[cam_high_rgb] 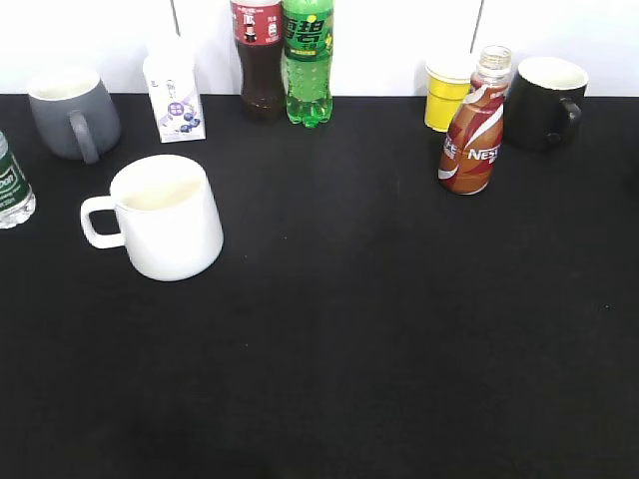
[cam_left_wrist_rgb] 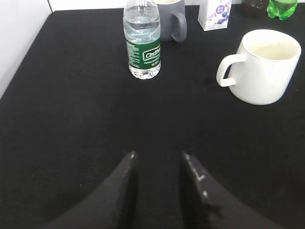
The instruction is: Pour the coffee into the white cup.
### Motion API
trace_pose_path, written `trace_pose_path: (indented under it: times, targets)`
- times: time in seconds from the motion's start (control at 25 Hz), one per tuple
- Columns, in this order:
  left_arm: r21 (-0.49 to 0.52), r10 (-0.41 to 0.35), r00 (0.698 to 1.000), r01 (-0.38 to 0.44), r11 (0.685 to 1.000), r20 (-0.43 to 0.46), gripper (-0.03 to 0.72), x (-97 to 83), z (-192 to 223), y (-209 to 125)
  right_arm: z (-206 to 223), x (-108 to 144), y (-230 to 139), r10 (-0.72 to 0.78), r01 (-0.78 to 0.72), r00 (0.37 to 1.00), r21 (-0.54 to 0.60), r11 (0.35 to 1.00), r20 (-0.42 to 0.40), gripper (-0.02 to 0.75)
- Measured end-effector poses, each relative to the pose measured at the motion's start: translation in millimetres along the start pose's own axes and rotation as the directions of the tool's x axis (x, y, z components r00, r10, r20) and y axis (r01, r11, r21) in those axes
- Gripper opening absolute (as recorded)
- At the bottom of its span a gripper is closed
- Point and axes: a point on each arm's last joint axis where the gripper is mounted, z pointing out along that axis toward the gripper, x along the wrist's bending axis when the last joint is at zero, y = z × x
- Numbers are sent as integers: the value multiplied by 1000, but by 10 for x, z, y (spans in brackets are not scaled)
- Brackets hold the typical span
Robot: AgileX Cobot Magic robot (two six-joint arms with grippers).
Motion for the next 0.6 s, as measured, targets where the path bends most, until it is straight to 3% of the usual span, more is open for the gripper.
trace_pose_path:
  times: [0.6]
  targets:
    - [0, 0, 1000, 0, 1000, 0, 230, 0, 0, 0, 0, 0, 0, 0, 0, 1000, 0, 1000, 0, 575]
